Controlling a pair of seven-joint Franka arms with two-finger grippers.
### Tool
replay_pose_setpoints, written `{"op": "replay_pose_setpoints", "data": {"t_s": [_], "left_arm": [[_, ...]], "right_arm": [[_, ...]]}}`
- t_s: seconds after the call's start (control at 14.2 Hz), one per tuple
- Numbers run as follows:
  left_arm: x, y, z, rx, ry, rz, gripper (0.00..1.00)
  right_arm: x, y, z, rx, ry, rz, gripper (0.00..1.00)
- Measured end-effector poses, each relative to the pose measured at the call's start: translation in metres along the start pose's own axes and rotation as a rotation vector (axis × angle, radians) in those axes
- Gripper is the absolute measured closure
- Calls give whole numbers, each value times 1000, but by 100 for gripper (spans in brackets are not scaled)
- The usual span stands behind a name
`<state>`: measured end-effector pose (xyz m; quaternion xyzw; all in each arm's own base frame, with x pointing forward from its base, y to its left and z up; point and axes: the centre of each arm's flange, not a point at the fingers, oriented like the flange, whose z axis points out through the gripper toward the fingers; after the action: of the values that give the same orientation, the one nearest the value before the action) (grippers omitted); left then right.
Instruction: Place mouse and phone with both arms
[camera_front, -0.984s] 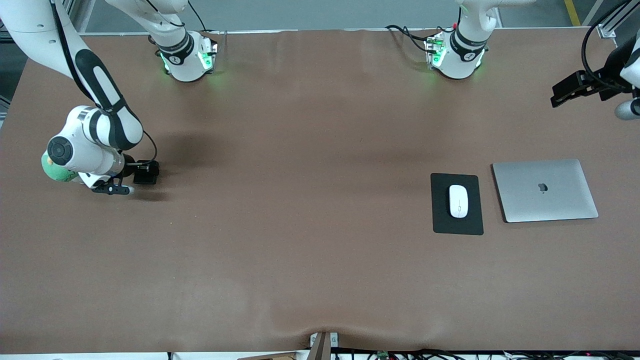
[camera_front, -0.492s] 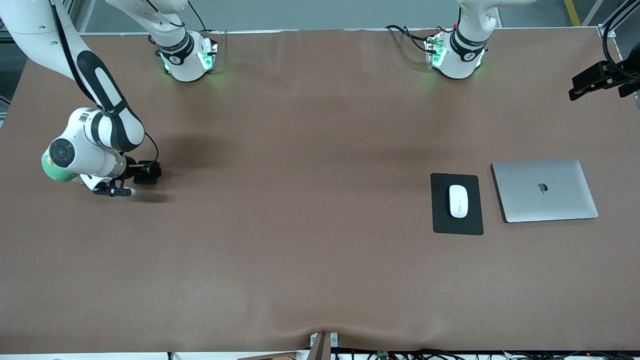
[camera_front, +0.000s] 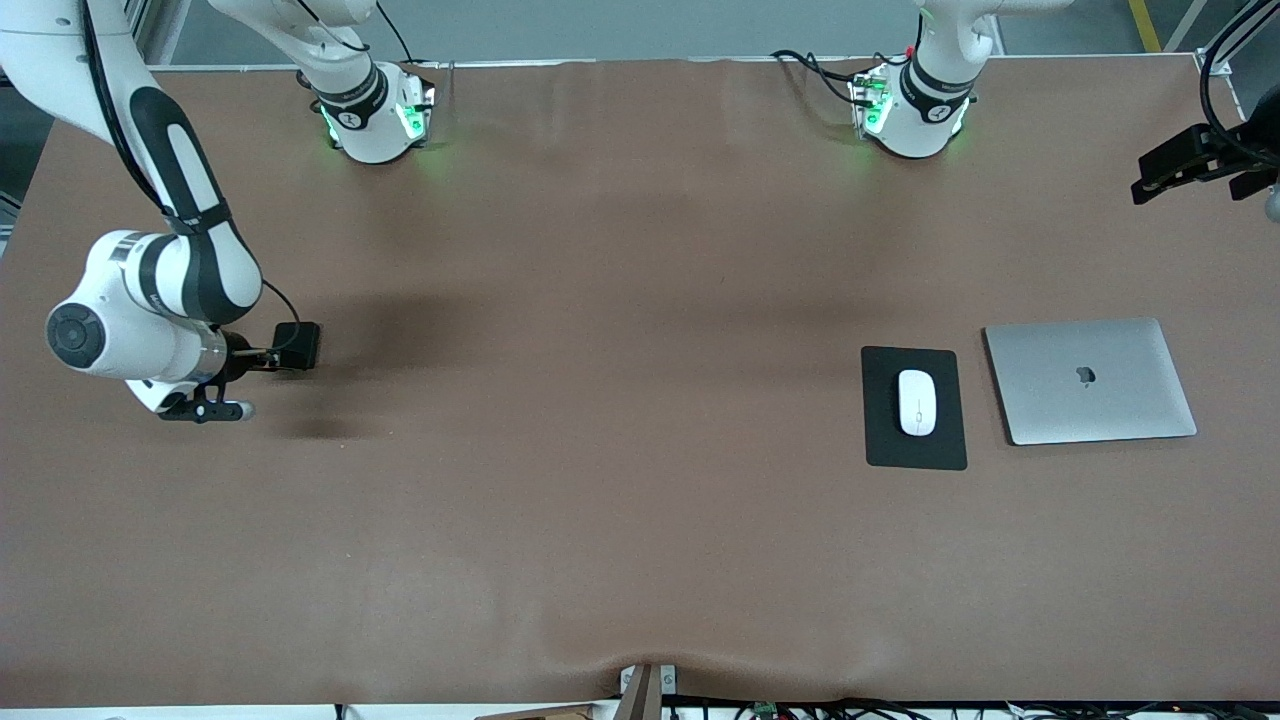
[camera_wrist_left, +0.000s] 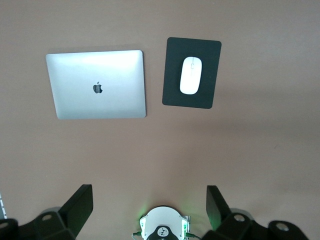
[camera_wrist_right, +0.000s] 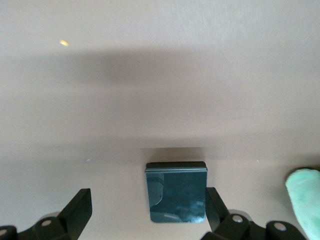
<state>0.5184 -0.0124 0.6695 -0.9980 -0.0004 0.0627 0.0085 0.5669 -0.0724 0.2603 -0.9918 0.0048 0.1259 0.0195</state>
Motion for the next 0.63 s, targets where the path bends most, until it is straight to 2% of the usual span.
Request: {"op": "replay_pose_setpoints", "data": {"t_s": [0.14,0.28,0.42,0.63], "left_arm": [[3,4,1,-19,6,7,0],[5,4,1,-33,15,6,0],[7,1,0,-34,31,4,0],[11,2,5,-28,27,63,0]], "right_arm": [[9,-6,-43,0,-7,-11,0],[18,-12,-85,-4,10,-22,0],[25,-21,-119,-11,48,-39,0],[35,-42,-165,-26,139,-73,0]]}}
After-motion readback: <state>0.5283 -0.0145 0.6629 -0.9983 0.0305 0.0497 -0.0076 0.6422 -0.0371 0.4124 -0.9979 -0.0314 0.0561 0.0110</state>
